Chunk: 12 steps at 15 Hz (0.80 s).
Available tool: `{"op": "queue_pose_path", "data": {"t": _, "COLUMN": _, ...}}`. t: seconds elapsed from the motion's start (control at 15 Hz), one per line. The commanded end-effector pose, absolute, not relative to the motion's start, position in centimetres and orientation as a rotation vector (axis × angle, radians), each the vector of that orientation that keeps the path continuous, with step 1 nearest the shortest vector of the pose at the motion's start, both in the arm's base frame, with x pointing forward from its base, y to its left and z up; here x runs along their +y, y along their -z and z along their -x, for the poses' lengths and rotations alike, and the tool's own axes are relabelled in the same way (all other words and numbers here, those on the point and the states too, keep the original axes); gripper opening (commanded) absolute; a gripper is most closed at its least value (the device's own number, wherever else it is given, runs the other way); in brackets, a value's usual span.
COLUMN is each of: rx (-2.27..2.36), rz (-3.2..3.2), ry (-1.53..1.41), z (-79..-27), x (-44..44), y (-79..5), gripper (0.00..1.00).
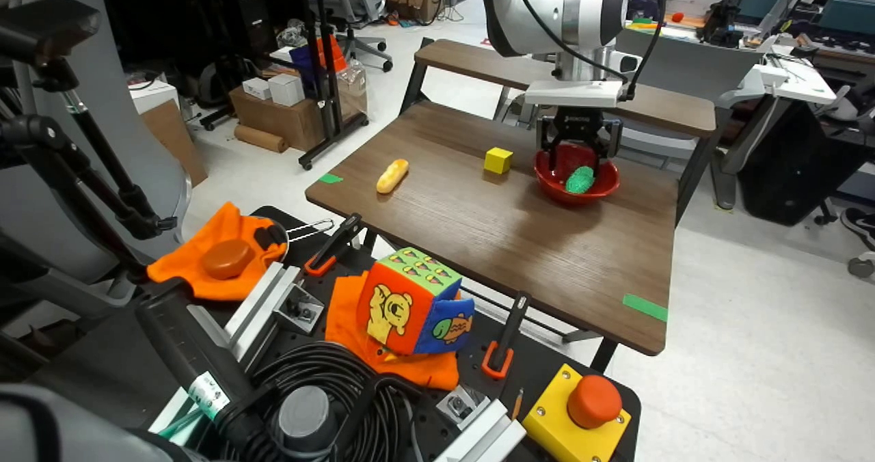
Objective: Put the green object inside the red bowl on the right
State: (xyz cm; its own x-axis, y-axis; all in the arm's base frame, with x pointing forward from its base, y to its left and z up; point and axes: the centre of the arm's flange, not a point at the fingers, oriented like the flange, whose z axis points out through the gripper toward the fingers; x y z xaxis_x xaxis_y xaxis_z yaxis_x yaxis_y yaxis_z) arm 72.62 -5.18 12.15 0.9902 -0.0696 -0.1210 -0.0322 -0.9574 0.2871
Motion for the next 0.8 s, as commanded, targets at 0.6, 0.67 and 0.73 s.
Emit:
{"op": "queue_pose_path", "data": {"t": 0.6, "rx": -0.164, "rz": -2.957, "ry": 0.13, "z": -71.9, "x": -5.7, "y": -16.7, "gripper": 1.0}}
{"op": "queue_pose_path", "data": {"t": 0.67, "rx": -0.164, "rz": -2.956, "ry": 0.133, "z": -71.9, "x": -5.7, "y": -16.5, "gripper": 1.0}}
{"op": "queue_pose_path", "data": {"t": 0.73, "rx": -0.163, "rz": -2.956, "ry": 0.132, "z": -71.9, "x": -5.7, "y": -16.5, "gripper": 1.0}}
